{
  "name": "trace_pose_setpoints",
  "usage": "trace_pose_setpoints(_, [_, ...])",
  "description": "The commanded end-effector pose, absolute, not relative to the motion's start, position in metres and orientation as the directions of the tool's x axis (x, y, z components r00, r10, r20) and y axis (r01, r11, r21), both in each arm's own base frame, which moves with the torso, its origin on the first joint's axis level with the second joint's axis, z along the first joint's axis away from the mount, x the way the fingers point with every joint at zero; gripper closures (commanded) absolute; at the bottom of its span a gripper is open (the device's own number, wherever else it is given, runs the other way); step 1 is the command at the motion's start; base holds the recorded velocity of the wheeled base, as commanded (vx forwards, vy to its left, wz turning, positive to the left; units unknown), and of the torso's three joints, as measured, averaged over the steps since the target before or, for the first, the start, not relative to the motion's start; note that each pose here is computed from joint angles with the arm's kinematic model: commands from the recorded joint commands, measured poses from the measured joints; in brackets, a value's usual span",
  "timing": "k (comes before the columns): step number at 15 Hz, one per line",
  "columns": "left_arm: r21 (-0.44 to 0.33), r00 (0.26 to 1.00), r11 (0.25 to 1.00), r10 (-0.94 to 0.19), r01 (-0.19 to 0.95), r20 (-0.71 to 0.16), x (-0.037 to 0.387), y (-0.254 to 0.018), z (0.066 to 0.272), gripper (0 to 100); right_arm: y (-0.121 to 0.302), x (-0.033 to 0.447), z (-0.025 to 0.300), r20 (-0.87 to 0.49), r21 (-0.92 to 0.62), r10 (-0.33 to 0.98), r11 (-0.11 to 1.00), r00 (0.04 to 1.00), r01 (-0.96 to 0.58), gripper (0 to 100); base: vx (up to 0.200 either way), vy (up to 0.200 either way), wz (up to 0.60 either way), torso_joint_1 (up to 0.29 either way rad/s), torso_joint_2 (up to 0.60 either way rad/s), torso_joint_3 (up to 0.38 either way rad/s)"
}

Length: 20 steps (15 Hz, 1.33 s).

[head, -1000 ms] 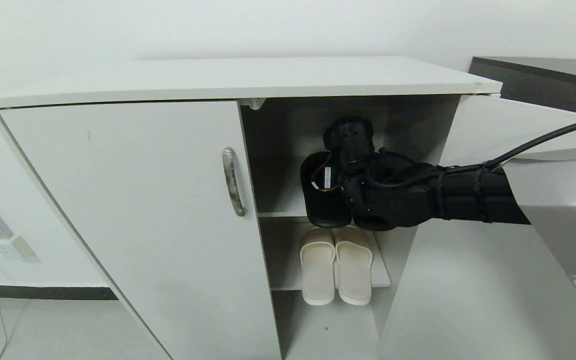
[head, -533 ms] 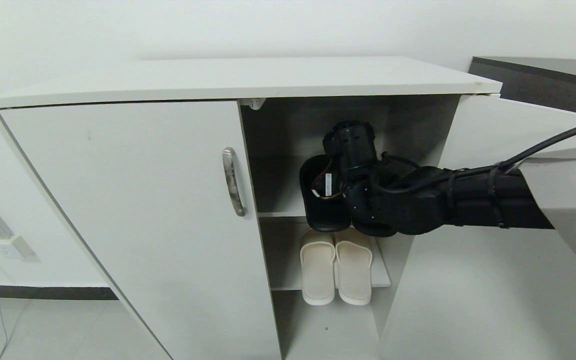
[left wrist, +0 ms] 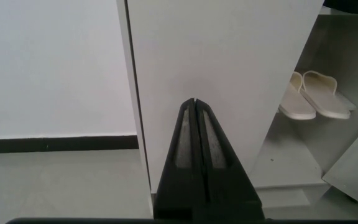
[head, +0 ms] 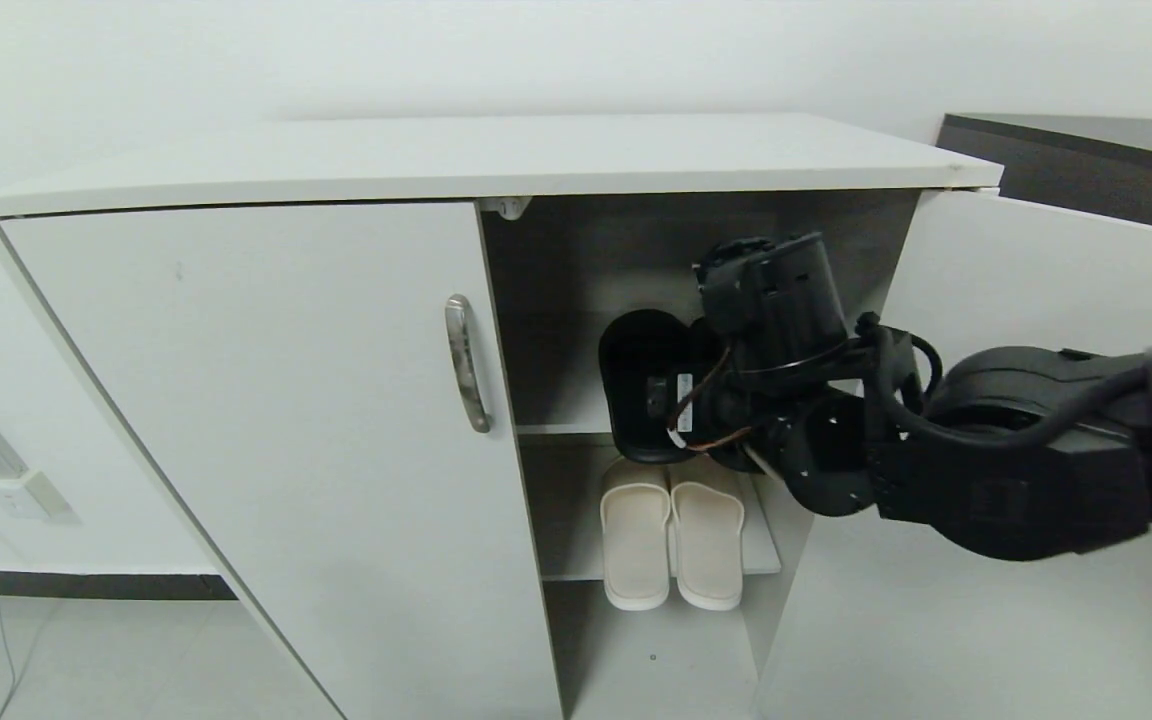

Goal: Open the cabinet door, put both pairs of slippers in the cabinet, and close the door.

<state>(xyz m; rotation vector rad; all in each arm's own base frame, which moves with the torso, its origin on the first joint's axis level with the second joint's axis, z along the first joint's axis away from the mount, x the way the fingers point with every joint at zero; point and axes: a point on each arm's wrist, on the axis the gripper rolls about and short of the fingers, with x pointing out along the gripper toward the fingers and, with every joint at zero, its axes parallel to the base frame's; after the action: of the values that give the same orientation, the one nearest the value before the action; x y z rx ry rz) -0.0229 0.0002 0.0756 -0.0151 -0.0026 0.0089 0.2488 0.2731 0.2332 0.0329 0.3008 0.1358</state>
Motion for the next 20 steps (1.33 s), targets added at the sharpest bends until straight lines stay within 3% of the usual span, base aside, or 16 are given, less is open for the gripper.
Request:
trace_pose_setpoints(1, [-0.015, 1.000, 1.000, 0.009, -0.009, 0.002, -0.023, 0.000, 0.076, 100, 0.257, 0.220, 0.249, -0.274, 0.093, 0.201, 0.979, 0.940, -0.183, 0, 0.000, 0.000, 0.00, 0.000, 0.00, 0.000])
trace_pose_setpoints(4, [-0.014, 1.000, 1.000, 0.008, -0.008, 0.000, -0.023, 0.000, 0.075, 100, 0.240, 0.190, 0.238, -0.238, 0.158, 0.380, 0.923, 0.894, -0.350, 0, 0.000, 0.000, 0.00, 0.000, 0.00, 0.000])
trace_pose_setpoints(7, [-0.014, 1.000, 1.000, 0.008, -0.008, 0.000, -0.023, 0.000, 0.075, 100, 0.237, 0.184, 0.220, -0.236, 0.141, 0.421, 0.907, 0.876, -0.398, 0, 0.000, 0.000, 0.00, 0.000, 0.00, 0.000])
trace_pose_setpoints(8, [-0.014, 1.000, 1.000, 0.008, -0.008, 0.002, -0.023, 0.000, 0.076, 100, 0.237, 0.181, 0.216, -0.233, 0.135, 0.431, 0.902, 0.872, -0.410, 100, 0.000, 0.000, 0.00, 0.000, 0.00, 0.000])
trace_pose_setpoints(16, [-0.014, 1.000, 1.000, 0.008, -0.008, 0.002, -0.023, 0.000, 0.076, 100, 0.238, 0.176, 0.208, -0.245, 0.128, 0.464, 0.886, 0.852, -0.446, 100, 0.000, 0.000, 0.00, 0.000, 0.00, 0.000])
trace_pose_setpoints(20, [-0.014, 1.000, 1.000, 0.008, -0.008, 0.002, -0.023, 0.000, 0.076, 100, 0.240, 0.173, 0.208, -0.246, 0.126, 0.468, 0.884, 0.849, -0.451, 100, -0.200, 0.000, 0.00, 0.007, 0.01, -0.001])
